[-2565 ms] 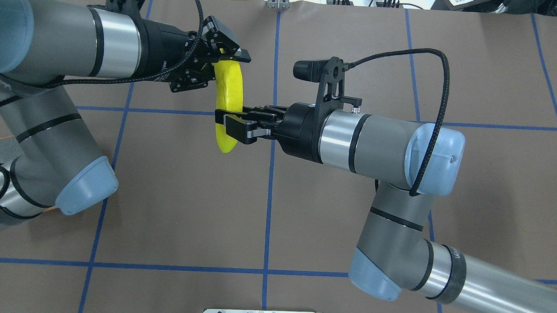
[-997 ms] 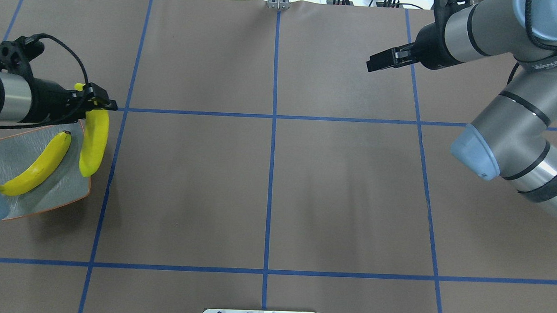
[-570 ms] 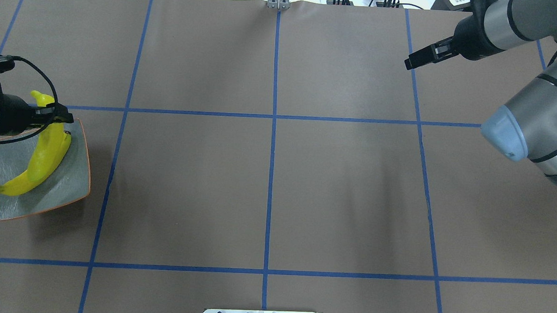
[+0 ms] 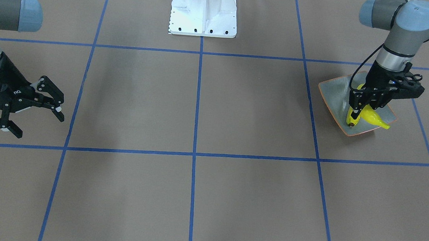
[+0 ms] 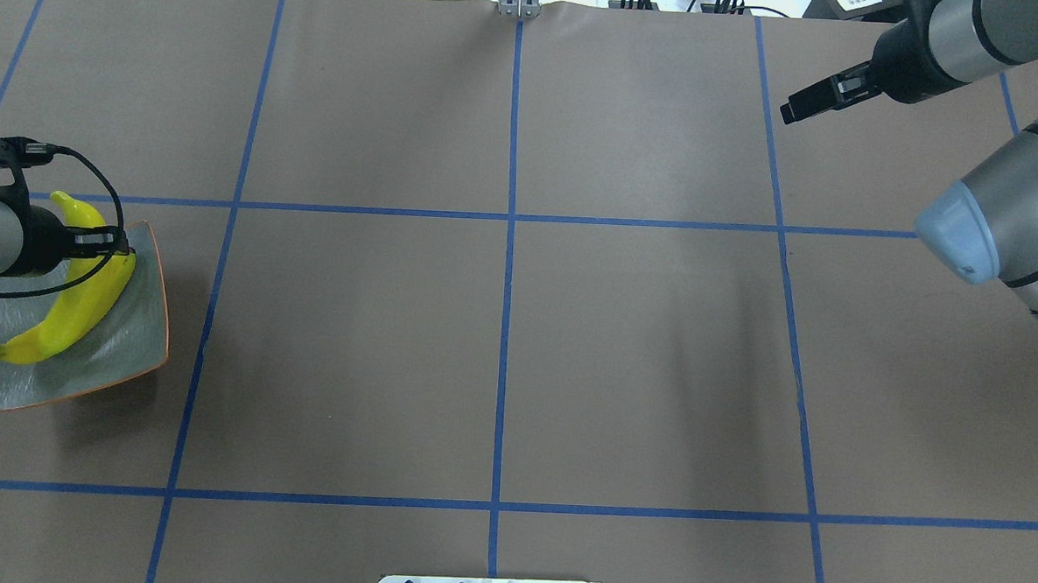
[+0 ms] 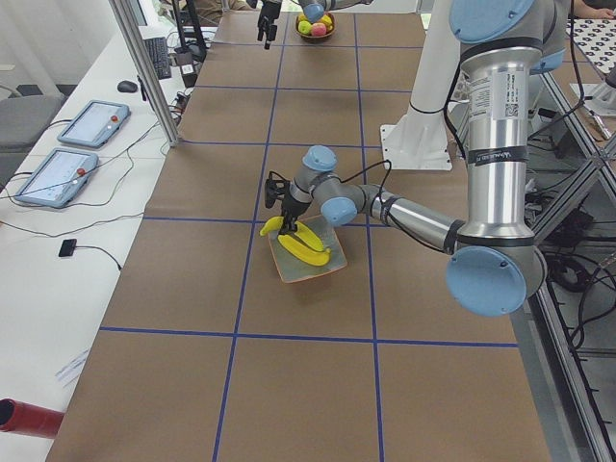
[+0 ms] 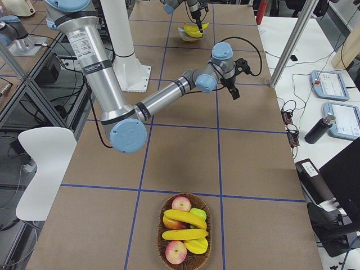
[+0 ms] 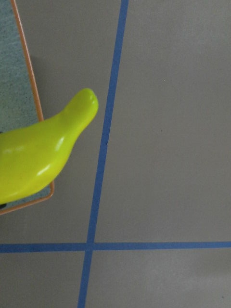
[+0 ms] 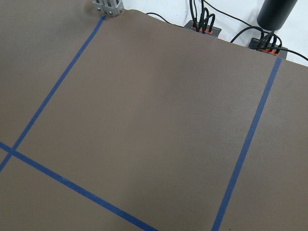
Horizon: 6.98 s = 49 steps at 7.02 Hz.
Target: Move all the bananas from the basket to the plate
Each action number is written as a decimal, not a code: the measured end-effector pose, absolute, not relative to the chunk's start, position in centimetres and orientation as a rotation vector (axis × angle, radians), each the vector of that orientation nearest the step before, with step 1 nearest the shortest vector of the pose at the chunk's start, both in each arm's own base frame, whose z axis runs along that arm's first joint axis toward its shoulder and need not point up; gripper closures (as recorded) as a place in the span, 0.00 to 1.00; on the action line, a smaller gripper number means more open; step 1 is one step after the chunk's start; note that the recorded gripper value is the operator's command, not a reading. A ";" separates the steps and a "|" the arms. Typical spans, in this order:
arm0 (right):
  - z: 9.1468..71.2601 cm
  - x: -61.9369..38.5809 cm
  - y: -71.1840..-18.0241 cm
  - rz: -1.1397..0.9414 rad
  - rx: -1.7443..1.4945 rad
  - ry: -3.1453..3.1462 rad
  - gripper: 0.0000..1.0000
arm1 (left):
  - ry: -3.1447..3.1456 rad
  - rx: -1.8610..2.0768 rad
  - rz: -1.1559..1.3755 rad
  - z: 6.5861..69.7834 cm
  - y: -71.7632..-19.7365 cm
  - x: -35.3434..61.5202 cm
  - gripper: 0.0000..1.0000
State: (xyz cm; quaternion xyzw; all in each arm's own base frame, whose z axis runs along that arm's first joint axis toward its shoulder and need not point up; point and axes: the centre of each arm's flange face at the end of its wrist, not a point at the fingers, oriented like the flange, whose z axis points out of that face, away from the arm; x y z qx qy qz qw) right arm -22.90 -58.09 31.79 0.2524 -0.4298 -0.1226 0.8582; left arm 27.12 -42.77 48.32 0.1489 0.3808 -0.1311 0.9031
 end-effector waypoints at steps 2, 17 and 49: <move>31.9 -22.8 -58.1 -0.256 0.529 -0.902 0.00 | 0.787 0.305 -0.259 48.3 -42.5 27.7 0.00; 75.1 9.9 -39.2 0.167 0.095 -0.745 0.03 | 0.850 0.420 -0.150 42.8 -42.6 26.5 0.00; 27.9 -34.6 -51.5 -0.097 0.577 -1.348 1.00 | 1.349 0.348 -0.512 20.2 -46.5 31.8 0.00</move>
